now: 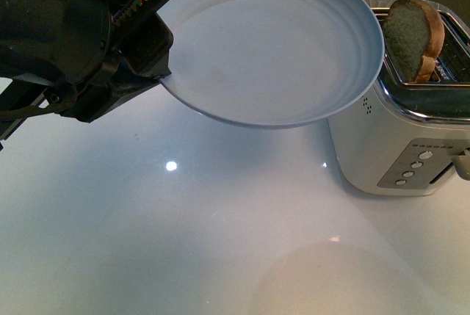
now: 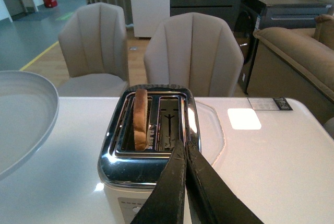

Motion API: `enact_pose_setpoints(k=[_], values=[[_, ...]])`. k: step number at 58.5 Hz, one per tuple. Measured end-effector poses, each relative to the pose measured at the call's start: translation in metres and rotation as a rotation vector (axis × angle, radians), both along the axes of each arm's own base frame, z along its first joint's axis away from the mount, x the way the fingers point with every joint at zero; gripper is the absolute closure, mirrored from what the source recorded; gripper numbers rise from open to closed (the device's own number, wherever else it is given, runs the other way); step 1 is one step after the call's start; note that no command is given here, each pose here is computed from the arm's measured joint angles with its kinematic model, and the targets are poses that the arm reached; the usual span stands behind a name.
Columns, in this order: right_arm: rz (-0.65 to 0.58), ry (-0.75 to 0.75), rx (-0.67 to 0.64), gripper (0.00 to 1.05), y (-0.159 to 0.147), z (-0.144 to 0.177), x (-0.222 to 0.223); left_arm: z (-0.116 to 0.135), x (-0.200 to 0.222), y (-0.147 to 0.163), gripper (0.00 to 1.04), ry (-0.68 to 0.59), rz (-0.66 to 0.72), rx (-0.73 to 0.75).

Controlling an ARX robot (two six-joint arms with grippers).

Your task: Left arm holds plate, right arm toasts bread

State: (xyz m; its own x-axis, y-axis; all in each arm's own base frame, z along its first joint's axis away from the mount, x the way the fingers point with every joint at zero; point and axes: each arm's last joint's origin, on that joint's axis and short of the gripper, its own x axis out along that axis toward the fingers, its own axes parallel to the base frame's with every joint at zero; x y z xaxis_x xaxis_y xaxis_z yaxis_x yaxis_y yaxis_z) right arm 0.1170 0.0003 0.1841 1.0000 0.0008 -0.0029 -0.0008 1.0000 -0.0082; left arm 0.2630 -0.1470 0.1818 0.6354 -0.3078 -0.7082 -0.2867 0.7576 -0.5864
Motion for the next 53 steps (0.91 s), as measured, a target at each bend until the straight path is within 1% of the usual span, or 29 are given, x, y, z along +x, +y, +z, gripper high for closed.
enact_pose_setpoints(k=[21,31,35,40,53], values=[[0.0,0.001,0.0,1.03,0.0,-0.009,-0.006,-0.001,-0.002,0.0,1.02,0.001,-0.004,0.004],[0.0,-0.035,0.0,1.03,0.0,-0.008,-0.01,0.0,-0.002,0.0,1.02,-0.003,-0.002,0.005],[0.003,0.002,0.001,1.03,0.0,-0.013,-0.016,0.001,-0.003,0.0,1.02,-0.005,-0.004,0.003],[0.001,-0.025,0.001,1.03,0.0,-0.011,-0.02,0.001,-0.003,0.0,1.02,-0.006,-0.002,0.005],[0.001,-0.026,0.001,1.03,0.0,-0.011,-0.021,0.002,-0.004,-0.001,1.02,-0.008,-0.008,0.002]])
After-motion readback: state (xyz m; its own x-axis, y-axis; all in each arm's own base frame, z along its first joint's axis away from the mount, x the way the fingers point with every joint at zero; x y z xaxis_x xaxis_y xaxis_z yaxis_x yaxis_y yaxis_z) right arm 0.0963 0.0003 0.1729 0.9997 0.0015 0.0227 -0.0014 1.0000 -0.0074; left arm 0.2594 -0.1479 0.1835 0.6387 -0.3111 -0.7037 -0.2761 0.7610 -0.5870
